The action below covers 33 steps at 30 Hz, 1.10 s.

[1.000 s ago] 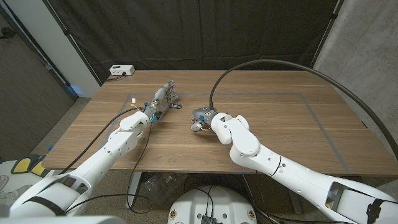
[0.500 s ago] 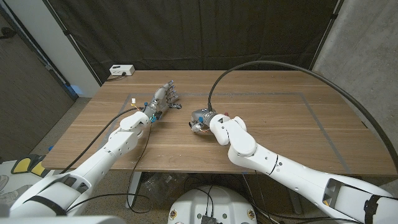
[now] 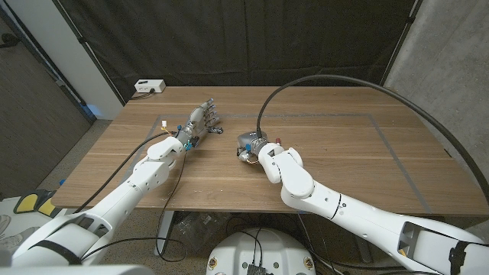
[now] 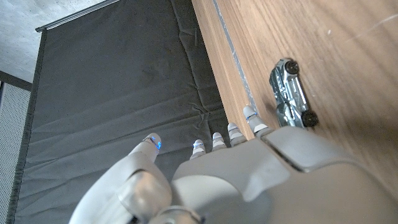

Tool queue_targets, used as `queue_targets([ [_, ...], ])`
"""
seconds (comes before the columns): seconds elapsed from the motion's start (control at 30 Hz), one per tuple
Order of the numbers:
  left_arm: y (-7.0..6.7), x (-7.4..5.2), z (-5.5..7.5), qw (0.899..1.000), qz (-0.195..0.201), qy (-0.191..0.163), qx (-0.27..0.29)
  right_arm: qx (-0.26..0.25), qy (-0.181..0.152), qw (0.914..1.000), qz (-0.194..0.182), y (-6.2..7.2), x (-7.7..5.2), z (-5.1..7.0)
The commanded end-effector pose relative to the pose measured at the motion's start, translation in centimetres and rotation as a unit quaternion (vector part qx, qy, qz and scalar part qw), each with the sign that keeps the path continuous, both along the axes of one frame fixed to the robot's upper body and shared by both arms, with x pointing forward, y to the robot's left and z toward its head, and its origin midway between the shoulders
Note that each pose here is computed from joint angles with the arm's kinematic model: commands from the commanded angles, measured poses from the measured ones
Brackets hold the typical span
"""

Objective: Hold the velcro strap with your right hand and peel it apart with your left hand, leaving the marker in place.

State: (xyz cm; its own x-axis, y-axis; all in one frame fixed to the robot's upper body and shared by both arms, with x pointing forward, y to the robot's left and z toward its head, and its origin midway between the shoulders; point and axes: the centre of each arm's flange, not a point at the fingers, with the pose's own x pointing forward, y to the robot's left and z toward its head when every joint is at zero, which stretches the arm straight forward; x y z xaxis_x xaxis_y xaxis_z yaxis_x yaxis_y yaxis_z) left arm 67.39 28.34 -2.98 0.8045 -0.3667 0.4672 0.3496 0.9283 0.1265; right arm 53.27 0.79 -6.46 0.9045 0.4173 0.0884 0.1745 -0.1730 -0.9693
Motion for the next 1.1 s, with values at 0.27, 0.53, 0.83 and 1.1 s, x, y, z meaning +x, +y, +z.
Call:
queue_targets([
  [0.27, -0.3, 0.0, 0.1, 1.000, -0.006, 0.000, 0.005, 0.039, -0.077, 0.9962, 0.001, -0.7, -0.3, 0.5],
  [0.53, -1.1, -0.2, -0.1, 1.000, -0.020, 0.000, 0.014, 0.078, -0.098, 0.9921, 0.008, -1.1, -0.5, 0.4],
  [0.83, -2.0, -0.3, -0.1, 0.999, -0.037, -0.001, 0.036, 0.141, -0.182, 0.9724, 0.039, -1.4, -1.3, 0.4],
  [1.1, -2.4, -0.1, 0.7, 0.995, -0.056, 0.000, 0.081, 0.210, -0.243, 0.9421, 0.097, -1.0, -2.5, 1.4],
])
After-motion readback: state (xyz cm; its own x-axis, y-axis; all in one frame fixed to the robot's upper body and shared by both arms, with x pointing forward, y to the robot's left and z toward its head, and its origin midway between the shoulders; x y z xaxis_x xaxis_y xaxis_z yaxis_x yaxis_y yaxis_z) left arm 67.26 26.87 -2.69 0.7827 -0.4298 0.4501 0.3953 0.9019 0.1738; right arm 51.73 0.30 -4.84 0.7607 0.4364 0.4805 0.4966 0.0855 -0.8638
